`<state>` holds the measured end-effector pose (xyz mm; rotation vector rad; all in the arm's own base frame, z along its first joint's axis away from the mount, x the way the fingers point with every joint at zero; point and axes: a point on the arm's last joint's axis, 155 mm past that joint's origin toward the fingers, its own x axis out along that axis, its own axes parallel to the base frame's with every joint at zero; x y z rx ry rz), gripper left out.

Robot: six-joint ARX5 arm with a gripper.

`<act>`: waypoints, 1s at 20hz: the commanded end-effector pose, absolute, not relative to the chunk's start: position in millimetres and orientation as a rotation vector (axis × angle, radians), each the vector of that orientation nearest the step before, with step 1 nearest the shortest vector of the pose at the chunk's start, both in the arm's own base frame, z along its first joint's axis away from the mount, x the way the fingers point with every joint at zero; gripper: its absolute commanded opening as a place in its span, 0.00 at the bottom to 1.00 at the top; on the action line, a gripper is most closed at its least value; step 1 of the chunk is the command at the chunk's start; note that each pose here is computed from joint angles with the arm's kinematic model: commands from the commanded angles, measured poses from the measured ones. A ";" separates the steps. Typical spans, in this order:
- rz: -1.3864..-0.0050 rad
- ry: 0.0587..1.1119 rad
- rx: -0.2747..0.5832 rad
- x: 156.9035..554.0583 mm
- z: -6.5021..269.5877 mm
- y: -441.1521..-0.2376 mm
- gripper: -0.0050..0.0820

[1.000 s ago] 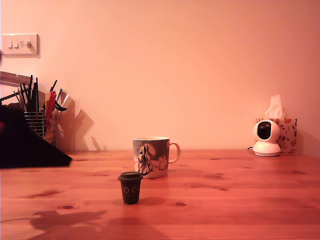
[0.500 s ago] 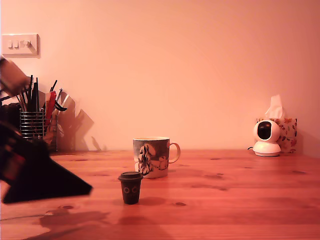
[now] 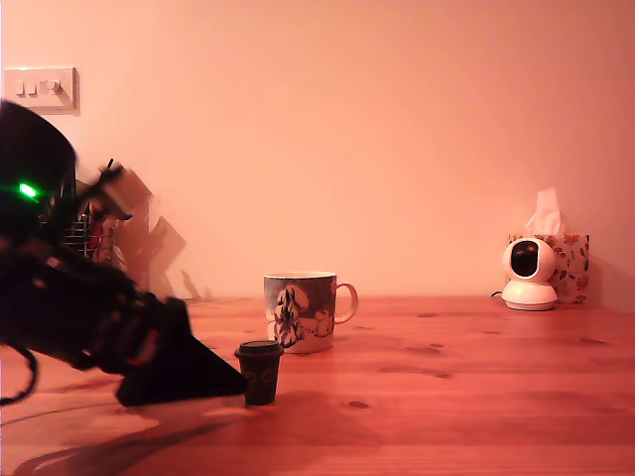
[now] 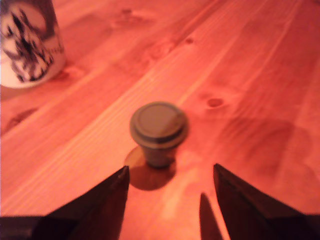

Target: Pick up the coffee capsules on the table and drop them inside the coffee cup

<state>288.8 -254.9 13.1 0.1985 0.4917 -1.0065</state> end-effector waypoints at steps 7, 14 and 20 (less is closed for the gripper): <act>-1.016 0.507 0.202 313.5 0.1 -275.8 0.62; -1.028 0.509 0.209 320.6 -4.5 -285.6 0.61; -1.022 0.533 0.212 319.0 -9.1 -283.4 0.51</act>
